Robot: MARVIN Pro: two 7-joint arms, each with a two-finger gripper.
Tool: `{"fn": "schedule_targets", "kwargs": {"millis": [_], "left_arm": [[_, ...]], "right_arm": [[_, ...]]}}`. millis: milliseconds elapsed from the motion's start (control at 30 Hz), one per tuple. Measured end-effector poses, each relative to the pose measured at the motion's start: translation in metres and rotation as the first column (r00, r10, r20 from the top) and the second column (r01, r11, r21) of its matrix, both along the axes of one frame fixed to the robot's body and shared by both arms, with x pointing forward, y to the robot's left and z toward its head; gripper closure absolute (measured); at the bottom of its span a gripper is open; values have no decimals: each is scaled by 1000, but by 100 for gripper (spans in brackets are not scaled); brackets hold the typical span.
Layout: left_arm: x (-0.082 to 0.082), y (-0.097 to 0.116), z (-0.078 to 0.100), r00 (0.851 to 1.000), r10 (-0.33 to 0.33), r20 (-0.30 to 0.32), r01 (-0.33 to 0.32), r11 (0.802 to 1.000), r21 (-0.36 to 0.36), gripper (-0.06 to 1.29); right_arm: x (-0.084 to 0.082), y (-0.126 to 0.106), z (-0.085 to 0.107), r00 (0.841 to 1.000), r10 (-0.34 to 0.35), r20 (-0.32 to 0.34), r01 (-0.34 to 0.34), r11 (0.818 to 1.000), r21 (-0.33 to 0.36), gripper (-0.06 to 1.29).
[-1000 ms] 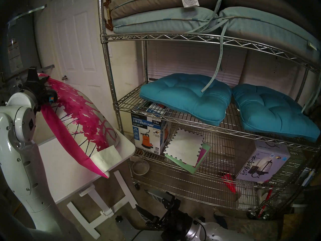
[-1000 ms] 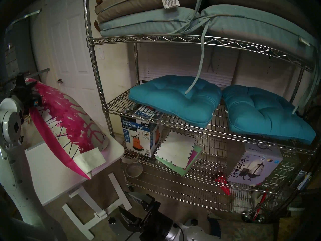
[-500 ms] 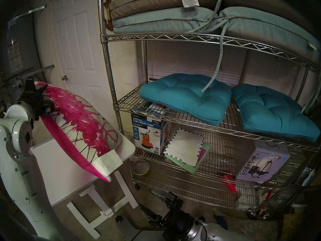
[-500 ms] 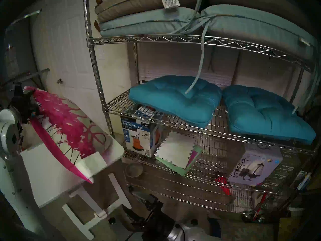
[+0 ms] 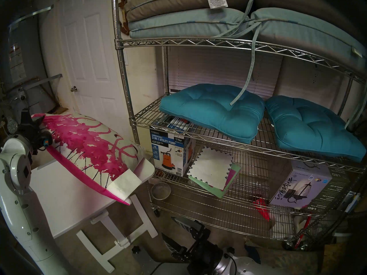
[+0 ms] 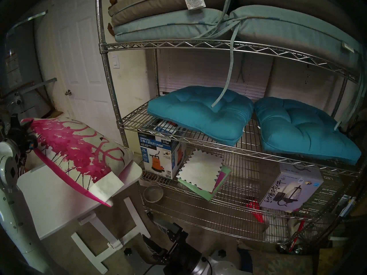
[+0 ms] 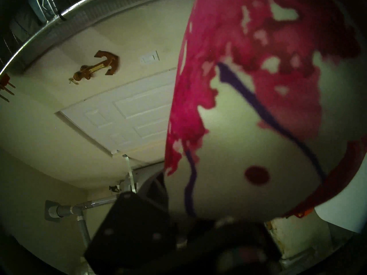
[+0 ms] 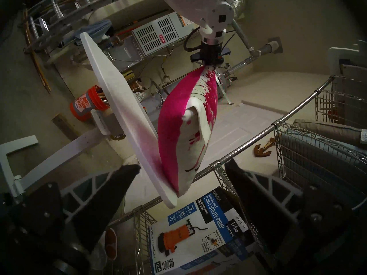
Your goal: Take cushion off the shelf
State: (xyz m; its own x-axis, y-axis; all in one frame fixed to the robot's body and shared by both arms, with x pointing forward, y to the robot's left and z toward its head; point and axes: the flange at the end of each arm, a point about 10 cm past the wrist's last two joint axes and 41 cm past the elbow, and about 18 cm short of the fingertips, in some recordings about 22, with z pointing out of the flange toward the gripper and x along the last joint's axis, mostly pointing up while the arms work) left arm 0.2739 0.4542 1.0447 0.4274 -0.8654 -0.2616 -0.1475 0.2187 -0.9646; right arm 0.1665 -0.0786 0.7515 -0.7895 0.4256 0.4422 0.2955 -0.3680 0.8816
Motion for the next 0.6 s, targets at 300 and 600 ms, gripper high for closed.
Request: {"fn": "schedule_targets", "kwargs": {"millis": [300,600], "left_arm": [[-10,33,-19,999,34,-17,-34,999,-20,117],[-32,56,-34,998,50,-32,-50,999,-14,117]], "right_arm": [[-1,-5,-4,1000,-29,-1,29,1000,-3,1],[-3,-7,-7,999,-41,3,41,999,-13,1]]}}
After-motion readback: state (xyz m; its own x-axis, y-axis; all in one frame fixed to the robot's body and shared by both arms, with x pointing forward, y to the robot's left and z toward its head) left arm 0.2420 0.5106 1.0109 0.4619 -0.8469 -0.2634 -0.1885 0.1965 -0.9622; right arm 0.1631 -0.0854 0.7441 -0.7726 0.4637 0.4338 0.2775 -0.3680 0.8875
